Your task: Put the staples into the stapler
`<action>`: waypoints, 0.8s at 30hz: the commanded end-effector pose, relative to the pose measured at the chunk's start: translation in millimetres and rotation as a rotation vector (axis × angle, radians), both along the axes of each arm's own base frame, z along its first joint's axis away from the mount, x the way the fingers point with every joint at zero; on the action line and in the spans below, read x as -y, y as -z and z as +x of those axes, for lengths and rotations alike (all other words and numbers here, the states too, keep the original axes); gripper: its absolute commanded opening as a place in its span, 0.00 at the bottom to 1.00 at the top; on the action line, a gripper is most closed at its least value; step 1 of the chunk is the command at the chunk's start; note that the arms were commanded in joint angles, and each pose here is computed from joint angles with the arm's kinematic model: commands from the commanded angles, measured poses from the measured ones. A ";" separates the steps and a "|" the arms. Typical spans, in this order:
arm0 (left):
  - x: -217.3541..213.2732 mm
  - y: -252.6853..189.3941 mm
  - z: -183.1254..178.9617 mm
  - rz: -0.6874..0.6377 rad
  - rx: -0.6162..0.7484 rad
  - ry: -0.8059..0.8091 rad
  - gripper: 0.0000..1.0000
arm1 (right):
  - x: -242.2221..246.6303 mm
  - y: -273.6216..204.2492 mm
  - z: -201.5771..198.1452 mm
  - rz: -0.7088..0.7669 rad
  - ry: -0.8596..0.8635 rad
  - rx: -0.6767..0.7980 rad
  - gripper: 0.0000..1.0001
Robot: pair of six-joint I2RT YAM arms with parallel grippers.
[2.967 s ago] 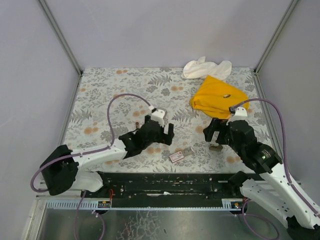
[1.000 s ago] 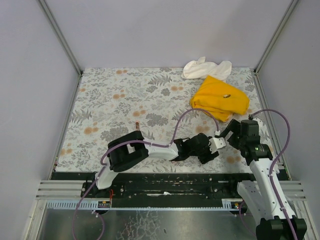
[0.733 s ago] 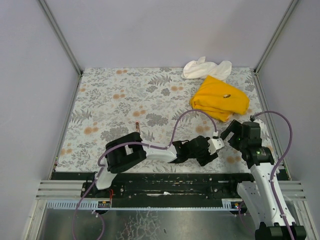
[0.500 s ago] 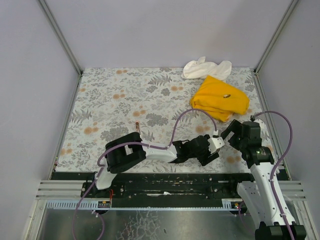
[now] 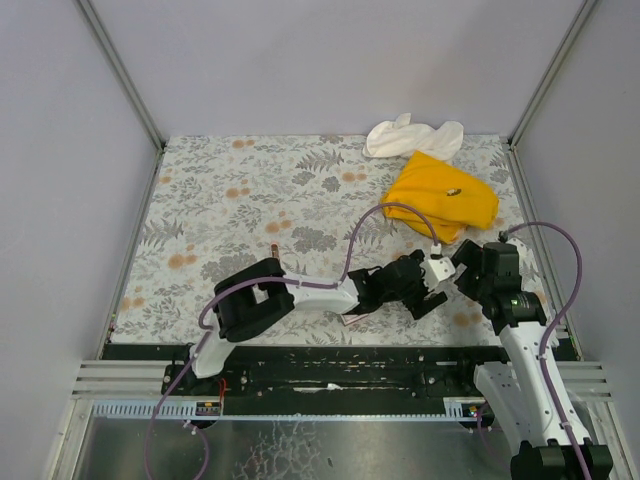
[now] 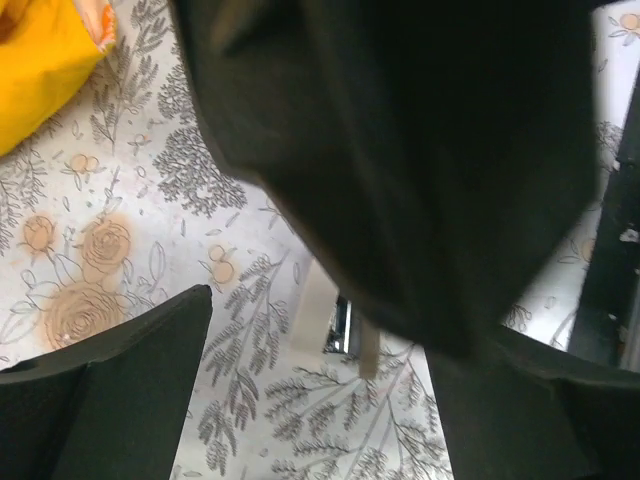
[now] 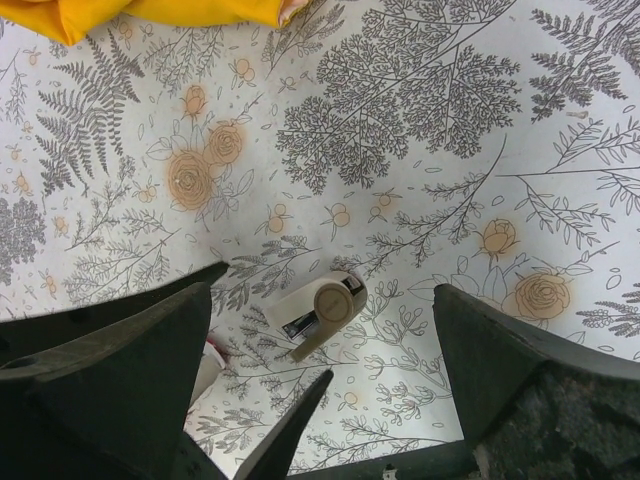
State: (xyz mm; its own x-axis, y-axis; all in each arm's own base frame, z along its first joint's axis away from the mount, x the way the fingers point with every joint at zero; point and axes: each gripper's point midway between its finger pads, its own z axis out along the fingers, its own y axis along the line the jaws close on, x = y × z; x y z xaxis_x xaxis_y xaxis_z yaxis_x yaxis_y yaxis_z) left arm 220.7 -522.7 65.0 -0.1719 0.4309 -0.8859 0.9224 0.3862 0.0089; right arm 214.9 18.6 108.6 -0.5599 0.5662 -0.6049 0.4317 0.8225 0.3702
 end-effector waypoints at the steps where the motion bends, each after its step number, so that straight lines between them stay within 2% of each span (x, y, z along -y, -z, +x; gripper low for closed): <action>1: 9.5 5.7 11.3 0.011 0.040 0.043 0.83 | -5.4 -0.7 1.6 0.015 -0.024 0.007 0.99; 17: -3.7 51.5 0.7 0.120 -0.001 0.095 0.79 | 12.9 -5.1 0.6 -0.016 0.109 0.001 0.99; 24: -11.2 61.6 -0.3 0.131 -0.001 0.080 0.77 | 14.2 3.5 2.5 -0.016 0.126 -0.049 1.00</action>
State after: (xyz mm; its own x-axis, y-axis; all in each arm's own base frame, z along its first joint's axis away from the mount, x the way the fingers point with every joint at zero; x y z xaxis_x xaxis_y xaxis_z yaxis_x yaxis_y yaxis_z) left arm 224.0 -526.3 34.3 -0.1268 0.4906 -0.8621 0.9487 0.3137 0.0391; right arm 199.2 3.2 86.2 -0.5676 0.5981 -0.5657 0.5472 0.7875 0.2835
